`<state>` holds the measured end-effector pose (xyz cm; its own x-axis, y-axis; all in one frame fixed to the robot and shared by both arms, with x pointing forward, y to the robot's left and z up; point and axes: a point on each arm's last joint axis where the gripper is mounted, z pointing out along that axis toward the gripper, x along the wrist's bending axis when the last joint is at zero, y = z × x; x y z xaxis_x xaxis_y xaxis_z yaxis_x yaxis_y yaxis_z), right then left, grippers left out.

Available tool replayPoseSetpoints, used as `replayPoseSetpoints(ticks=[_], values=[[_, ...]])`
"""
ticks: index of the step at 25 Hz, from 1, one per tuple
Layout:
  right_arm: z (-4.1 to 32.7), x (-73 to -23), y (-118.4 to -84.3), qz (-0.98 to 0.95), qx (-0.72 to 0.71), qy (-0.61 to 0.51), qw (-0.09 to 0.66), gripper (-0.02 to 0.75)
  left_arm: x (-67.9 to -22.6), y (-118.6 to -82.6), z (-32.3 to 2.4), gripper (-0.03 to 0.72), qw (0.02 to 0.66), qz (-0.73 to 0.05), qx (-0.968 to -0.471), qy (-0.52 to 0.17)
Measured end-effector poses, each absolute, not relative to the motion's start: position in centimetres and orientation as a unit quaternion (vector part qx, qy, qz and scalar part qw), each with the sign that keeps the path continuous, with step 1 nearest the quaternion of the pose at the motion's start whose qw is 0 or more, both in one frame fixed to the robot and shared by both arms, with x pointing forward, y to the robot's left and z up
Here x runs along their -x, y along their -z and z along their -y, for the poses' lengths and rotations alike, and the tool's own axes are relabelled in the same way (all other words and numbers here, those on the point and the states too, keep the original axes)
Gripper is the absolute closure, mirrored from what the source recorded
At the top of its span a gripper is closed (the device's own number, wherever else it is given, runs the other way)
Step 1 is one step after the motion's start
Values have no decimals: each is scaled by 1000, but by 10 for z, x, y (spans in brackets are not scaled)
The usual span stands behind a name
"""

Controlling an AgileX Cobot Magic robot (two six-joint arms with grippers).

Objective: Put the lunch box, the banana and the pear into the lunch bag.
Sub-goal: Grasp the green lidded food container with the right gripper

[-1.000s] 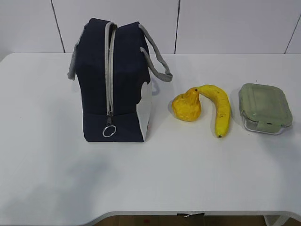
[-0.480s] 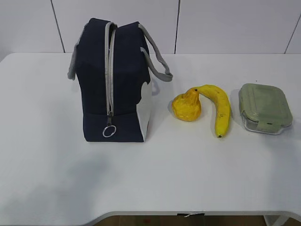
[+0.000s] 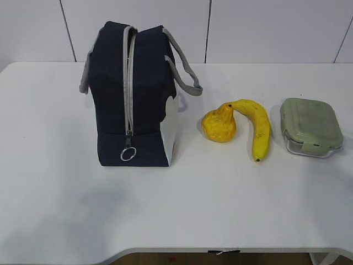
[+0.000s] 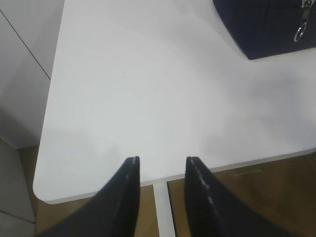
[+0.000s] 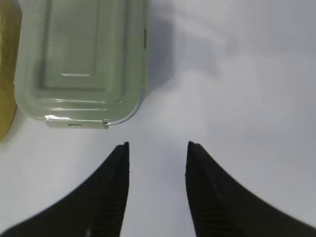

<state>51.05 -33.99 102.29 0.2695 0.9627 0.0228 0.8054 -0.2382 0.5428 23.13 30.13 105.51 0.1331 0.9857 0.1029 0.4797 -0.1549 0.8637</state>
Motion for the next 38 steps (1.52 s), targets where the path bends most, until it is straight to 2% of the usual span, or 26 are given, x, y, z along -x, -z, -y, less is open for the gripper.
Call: replayPoseSetpoints(ticks=[20, 27, 32, 38], values=[[353, -530, -995, -535, -808, -191, 154, 477, -231, -1055, -301, 452, 348, -549, -667, -363], [358, -553, -998, -545, -799, -203, 155, 478, -231, -1055, -301, 452, 348, -549, -667, -363], [374, -563, -1004, -521, -807, -243, 140, 478, -231, -1055, -301, 452, 348, -549, -667, -363], [391, -567, -991, -496, -811, -299, 87, 478, -231, -1055, -301, 451, 348, -549, -667, -363]])
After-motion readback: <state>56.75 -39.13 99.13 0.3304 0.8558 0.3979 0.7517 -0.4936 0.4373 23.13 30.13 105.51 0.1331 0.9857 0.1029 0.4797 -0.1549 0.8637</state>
